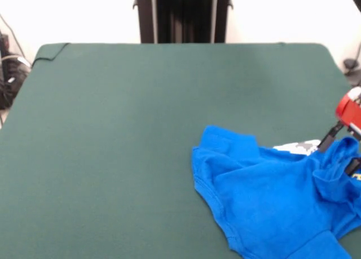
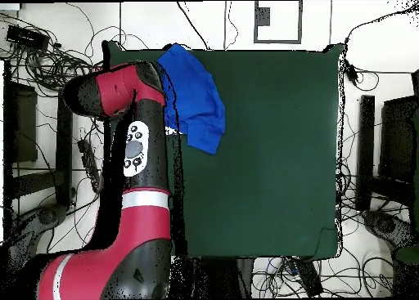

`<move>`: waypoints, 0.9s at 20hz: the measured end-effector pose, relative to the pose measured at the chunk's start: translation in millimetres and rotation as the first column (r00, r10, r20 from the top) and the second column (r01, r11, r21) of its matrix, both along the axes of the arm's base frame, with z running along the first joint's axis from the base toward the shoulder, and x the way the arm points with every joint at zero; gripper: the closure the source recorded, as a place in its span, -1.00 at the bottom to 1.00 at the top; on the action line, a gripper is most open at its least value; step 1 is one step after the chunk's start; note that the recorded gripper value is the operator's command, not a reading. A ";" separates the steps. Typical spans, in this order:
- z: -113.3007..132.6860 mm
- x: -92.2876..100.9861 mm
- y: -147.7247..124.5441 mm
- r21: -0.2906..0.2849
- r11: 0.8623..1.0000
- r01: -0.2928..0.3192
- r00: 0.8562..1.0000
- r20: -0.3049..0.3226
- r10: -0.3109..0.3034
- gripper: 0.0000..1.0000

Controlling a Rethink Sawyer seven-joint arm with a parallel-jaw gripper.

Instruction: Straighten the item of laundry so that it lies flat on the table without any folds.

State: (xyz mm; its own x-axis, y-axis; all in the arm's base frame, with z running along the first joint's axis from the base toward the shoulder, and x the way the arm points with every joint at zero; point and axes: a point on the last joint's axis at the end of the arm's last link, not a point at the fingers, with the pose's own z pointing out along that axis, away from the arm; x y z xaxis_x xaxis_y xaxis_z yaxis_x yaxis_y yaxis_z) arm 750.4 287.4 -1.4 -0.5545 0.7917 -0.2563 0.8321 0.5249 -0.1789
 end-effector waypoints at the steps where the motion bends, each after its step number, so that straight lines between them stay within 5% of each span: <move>1: 0.7 0.5 -0.2 0.000 1.000 0.000 1.000 0.001 0.000 -1.00; 11: 20.3 11.4 -2.8 0.007 1.000 -0.005 1.000 0.027 0.004 -1.00; 18: 79.6 22.4 3.2 0.020 1.000 0.010 0.998 0.056 -0.011 -1.00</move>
